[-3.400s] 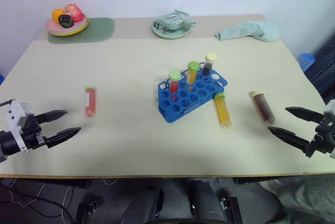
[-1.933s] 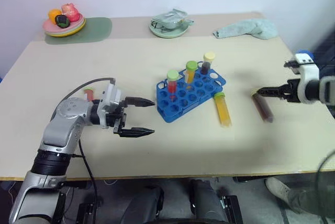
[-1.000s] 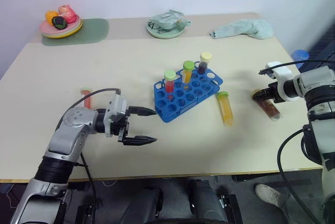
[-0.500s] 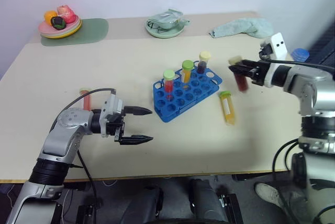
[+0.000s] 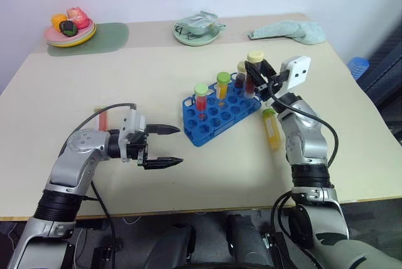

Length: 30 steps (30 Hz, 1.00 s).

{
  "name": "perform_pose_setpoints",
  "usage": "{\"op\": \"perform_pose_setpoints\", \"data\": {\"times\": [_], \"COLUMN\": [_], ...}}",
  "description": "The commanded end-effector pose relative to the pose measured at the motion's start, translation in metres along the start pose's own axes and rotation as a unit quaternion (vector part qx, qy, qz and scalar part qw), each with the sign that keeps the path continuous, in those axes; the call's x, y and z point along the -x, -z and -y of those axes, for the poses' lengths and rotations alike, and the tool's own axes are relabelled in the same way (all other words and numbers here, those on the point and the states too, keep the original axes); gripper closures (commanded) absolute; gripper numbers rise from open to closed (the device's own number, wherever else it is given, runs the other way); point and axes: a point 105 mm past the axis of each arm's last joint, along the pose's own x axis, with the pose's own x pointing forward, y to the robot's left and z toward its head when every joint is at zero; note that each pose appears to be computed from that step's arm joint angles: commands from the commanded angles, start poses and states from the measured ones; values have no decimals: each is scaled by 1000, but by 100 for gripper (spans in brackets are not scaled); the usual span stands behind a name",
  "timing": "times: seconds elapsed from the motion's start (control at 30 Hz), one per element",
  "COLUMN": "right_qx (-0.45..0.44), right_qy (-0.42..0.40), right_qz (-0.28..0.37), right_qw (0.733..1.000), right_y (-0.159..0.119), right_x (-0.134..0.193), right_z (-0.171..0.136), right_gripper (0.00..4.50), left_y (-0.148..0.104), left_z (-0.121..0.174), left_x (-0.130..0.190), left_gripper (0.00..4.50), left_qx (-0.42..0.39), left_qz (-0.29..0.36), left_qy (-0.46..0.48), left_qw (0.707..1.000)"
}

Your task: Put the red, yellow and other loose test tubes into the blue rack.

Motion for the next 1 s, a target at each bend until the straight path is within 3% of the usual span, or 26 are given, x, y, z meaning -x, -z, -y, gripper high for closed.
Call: {"op": "perform_pose_setpoints", "data": {"times": [0.03,0.27,0.6,1.0], "right_qx": [9,-1,-7,-22], "right_qy": [0,24,43,27], "right_qz": [32,26,41,42], "right_qw": [999,999,998,999], "right_y": [-5,11,8,15], "right_x": [-4,2,10,16], "right_z": [1,13,20,-2], "right_gripper": [367,367,367,367], "left_y": [-13,-8,-13,-20], "left_z": [3,7,7,1], "left_x": [5,10,8,2], "left_gripper": [0,0,0,0], "left_qx": [-17,-14,-16,-16], "left_qz": [12,9,9,15], "left_qy": [-10,-23,-23,-18], "left_qw": [1000,1000,1000,1000]}}
